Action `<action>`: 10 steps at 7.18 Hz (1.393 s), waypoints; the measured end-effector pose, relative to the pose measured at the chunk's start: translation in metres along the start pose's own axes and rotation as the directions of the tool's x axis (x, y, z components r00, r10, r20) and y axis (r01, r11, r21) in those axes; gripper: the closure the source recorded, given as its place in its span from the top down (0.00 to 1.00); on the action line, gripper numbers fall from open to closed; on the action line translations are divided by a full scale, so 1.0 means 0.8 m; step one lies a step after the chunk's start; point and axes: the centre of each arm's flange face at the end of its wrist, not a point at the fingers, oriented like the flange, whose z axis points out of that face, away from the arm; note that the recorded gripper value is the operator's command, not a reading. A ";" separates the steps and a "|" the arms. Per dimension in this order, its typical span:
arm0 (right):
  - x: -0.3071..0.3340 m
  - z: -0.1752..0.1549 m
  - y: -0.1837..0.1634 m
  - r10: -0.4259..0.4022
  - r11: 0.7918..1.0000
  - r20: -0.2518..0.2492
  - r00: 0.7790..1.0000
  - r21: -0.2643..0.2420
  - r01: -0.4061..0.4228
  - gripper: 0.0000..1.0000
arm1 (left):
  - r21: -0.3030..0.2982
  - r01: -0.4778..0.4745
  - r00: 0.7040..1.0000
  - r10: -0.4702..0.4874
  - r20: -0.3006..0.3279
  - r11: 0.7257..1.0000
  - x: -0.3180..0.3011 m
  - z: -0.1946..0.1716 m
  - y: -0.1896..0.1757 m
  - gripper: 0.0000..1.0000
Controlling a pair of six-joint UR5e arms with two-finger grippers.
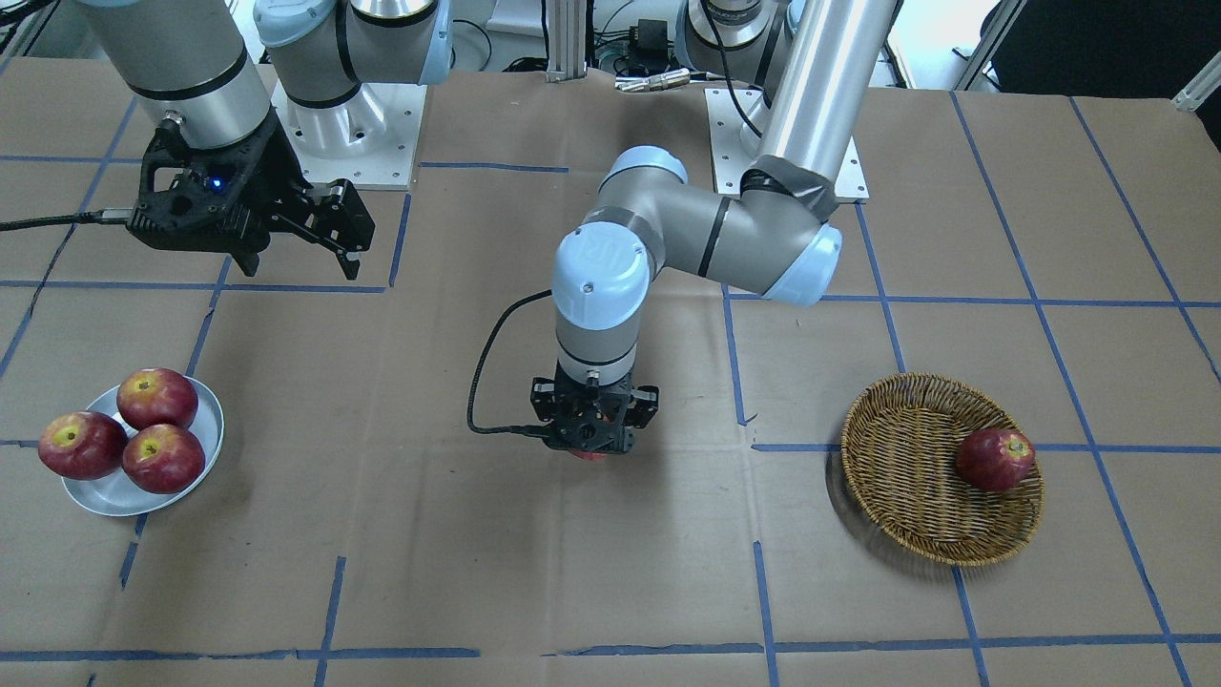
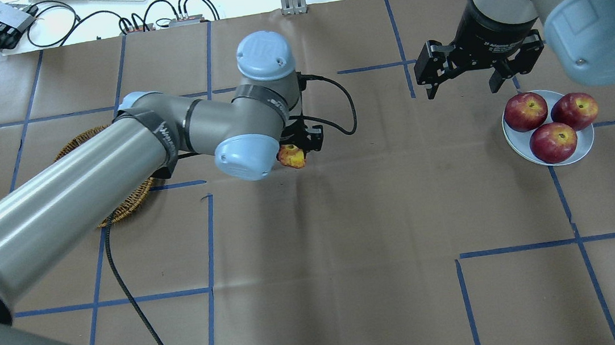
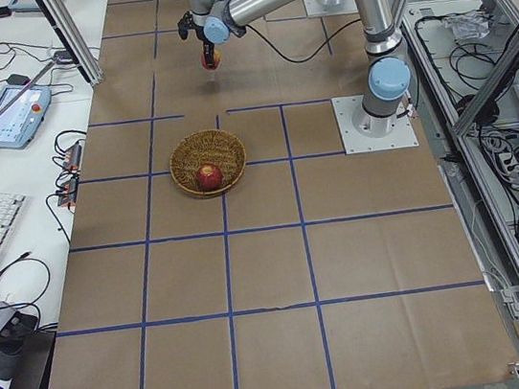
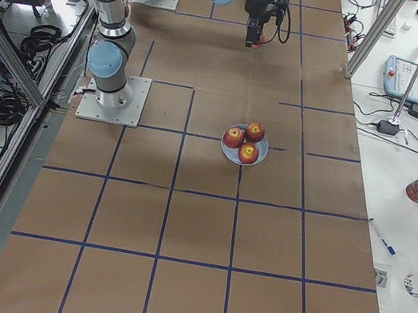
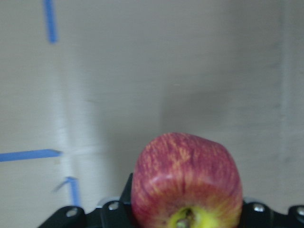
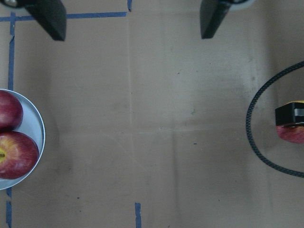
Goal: Transfer apple from basket to plate
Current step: 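Lift the apple with the left gripper and carry it toward the table center, then lower the apple onto the table and open the left gripper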
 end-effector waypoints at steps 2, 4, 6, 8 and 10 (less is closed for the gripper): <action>0.000 0.000 0.000 0.000 1.000 -0.001 1.000 0.000 0.000 1.00 | 0.004 -0.022 0.999 0.021 0.025 1.000 0.032 0.020 -0.007 0.56; 0.000 0.000 0.000 0.001 1.000 0.000 1.000 0.001 -0.001 1.00 | -0.001 -0.029 0.999 0.029 0.024 1.000 0.037 0.027 -0.007 0.70; 0.000 0.000 0.000 0.000 1.000 0.000 1.000 0.001 0.000 1.00 | -0.010 -0.031 0.999 0.031 0.026 0.999 0.038 0.034 -0.006 0.99; 0.000 0.001 0.000 0.000 1.000 -0.001 1.000 0.000 0.000 1.00 | -0.008 -0.030 0.999 0.030 0.029 1.000 0.038 0.028 -0.005 0.99; 0.000 0.001 0.000 0.000 1.000 -0.001 1.000 -0.001 0.000 1.00 | 0.020 -0.028 1.000 0.028 0.013 0.999 0.039 -0.023 -0.005 0.99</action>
